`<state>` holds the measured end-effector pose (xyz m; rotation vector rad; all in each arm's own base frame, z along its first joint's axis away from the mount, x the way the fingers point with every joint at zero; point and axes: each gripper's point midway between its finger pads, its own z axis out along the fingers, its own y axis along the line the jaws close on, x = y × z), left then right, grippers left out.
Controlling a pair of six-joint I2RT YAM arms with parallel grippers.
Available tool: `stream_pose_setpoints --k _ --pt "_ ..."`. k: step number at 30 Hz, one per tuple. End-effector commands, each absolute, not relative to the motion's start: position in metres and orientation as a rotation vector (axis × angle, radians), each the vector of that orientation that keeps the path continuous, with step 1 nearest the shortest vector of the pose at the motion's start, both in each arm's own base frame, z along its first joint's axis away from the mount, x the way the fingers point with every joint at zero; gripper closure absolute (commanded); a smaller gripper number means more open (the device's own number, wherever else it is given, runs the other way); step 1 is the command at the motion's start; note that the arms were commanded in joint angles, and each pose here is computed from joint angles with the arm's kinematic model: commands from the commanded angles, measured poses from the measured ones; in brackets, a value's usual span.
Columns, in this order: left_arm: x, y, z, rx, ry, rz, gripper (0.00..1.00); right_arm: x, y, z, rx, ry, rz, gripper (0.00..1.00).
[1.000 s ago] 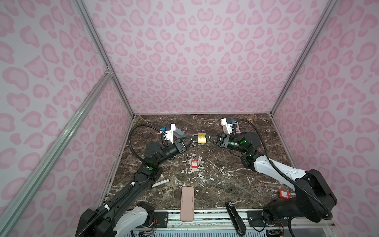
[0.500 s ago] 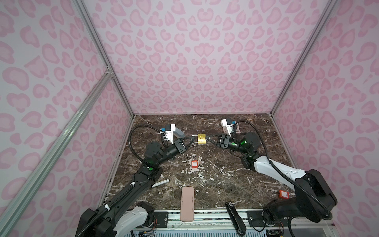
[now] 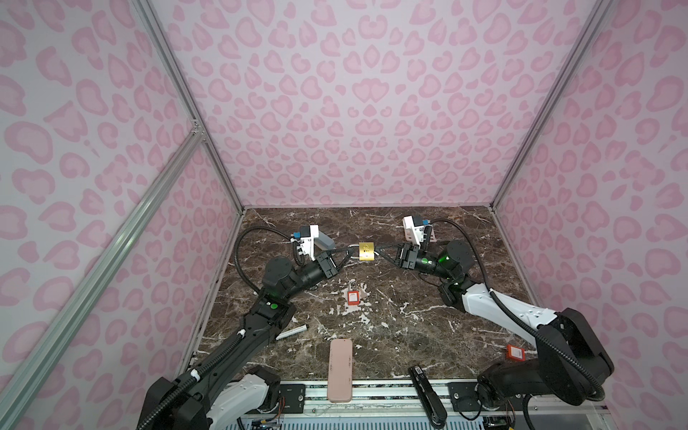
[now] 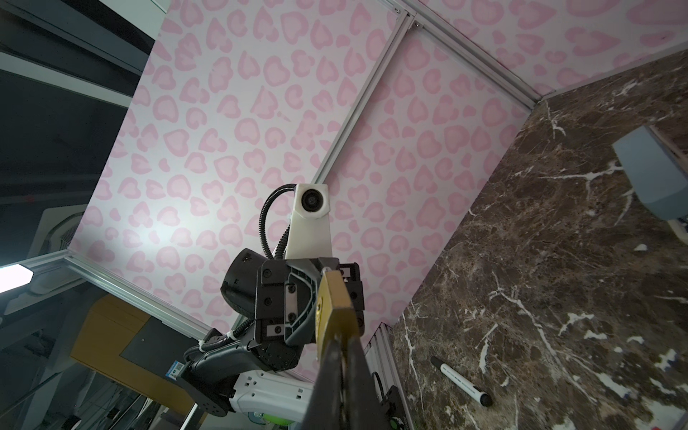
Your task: Lock with the key
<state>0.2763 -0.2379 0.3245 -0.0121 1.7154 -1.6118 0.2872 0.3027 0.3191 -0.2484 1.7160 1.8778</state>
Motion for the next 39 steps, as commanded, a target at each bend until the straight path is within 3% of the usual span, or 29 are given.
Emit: stream_pose_setpoints --k 1,22,31,39 --pt "0.276 -0.235 0.342 0.016 1.632 -1.61 0.96 0.284 0.301 0.326 -0.277 1.676 1.884 0.99" --pt "0.282 -0.223 0.326 -0.053 1.652 -1.542 0.96 0.297 0.268 0.313 -0.172 1.703 1.81 1.0" --pt "0.295 -0.249 0.217 -0.007 2.071 -1.384 0.96 0.305 0.242 0.285 -0.065 1.805 1.681 1.0" --pt "0.288 -0.282 0.137 0.213 2.43 -1.217 0.97 0.302 0.227 0.27 -0.017 1.865 1.61 1.0"
